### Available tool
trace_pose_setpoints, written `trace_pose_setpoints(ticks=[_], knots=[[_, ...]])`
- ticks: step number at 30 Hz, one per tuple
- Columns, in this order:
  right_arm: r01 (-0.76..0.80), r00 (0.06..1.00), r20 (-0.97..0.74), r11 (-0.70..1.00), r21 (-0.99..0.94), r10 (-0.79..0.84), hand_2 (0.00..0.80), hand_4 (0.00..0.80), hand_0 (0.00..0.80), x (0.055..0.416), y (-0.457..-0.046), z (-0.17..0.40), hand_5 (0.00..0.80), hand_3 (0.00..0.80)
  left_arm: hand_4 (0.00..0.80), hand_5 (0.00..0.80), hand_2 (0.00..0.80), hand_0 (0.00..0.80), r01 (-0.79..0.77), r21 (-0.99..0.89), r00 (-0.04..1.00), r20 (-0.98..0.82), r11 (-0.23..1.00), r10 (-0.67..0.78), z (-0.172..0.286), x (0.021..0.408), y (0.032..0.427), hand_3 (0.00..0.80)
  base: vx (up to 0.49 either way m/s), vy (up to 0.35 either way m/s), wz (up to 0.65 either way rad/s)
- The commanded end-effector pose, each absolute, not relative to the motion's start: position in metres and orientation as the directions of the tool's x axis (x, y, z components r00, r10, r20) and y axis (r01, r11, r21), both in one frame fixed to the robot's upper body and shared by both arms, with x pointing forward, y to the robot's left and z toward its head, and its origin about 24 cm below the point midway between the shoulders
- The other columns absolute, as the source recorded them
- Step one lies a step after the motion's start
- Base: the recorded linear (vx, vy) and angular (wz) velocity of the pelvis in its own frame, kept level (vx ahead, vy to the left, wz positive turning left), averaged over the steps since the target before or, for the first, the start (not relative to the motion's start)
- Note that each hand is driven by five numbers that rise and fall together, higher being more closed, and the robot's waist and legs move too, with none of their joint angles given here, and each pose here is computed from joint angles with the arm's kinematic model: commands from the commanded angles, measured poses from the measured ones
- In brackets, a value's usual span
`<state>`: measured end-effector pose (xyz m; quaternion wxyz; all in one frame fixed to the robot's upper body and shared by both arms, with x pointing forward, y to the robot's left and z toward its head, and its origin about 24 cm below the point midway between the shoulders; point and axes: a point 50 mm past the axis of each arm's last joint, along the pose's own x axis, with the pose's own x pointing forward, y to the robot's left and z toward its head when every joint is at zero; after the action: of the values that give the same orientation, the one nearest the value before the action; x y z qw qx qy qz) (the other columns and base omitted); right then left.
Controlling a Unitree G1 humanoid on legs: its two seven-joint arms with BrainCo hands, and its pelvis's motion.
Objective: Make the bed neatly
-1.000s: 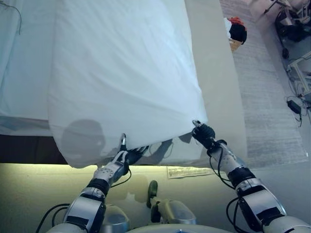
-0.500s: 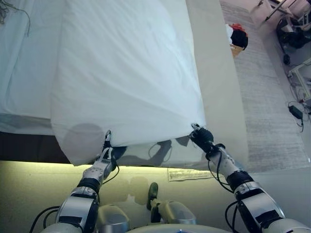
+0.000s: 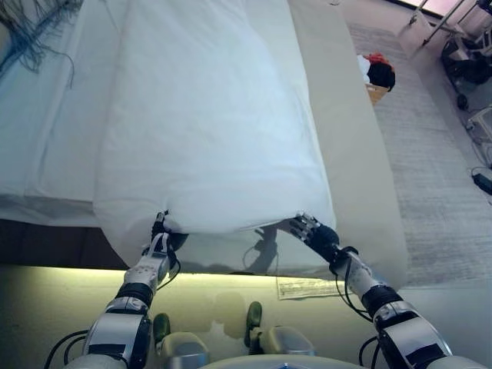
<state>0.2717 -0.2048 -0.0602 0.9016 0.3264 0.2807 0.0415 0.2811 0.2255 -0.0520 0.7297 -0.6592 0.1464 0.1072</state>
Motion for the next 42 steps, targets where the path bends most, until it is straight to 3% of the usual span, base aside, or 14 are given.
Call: trace_pose_setpoints(ticks=[1,8,17,24,28,34,42], knots=[[0.178,0.826,-0.533,0.811,0.557,0.185,0.0,0.0,0.0,0.269,-0.242,-0.057,0.0,0.0,0.8,0.8,0.8,0.8,-0.264,-0.956,0.964,-0.266,0.129,-0.001,-0.037,0.294,0.24,0.8,0.014,0.182,0.05],[0.318,0.625,-0.748,0.801,0.507,0.225,0.0,0.0,0.0,0.224,-0.255,-0.091,0.0,0.0,0.8,0.8,0.8,0.8,-0.308,-0.946,0.95,-0.299,0.1,0.093,-0.055,0.268,0.261,0.8,0.008,0.257,0.08],[0.436,0.555,-0.816,0.779,0.45,0.161,0.0,0.0,0.0,0.179,-0.279,-0.109,0.0,0.0,0.8,0.8,0.8,0.8,-0.364,-0.922,0.923,-0.338,0.131,0.181,-0.073,0.221,0.296,0.8,-0.063,0.374,0.01],[0.483,0.588,-0.8,0.742,0.465,0.119,0.0,0.0,0.0,0.178,-0.287,-0.107,0.0,0.0,0.8,0.8,0.8,0.8,-0.441,-0.887,0.861,-0.376,0.136,0.342,-0.072,0.168,0.351,0.8,-0.221,0.308,-0.23],[0.467,0.634,-0.767,0.741,0.483,0.1,0.0,0.0,0.0,0.183,-0.29,-0.103,0.0,0.0,0.8,0.8,0.8,0.8,-0.48,-0.871,0.811,-0.395,0.102,0.432,-0.068,0.157,0.368,0.8,-0.214,0.099,0.15],[0.429,0.683,-0.726,0.76,0.488,0.081,0.0,0.0,0.0,0.215,-0.298,-0.081,0.0,0.0,0.8,0.8,0.8,0.8,-0.478,-0.878,0.779,-0.401,0.042,0.481,-0.064,0.157,0.374,0.8,-0.249,0.018,0.25],[0.461,0.721,-0.692,0.728,0.508,0.026,0.0,0.0,0.0,0.212,-0.314,-0.075,0.0,0.0,0.8,0.8,0.8,0.8,-0.413,-0.909,0.8,-0.331,0.058,0.5,-0.052,0.173,0.375,0.8,-0.352,0.109,0.15]])
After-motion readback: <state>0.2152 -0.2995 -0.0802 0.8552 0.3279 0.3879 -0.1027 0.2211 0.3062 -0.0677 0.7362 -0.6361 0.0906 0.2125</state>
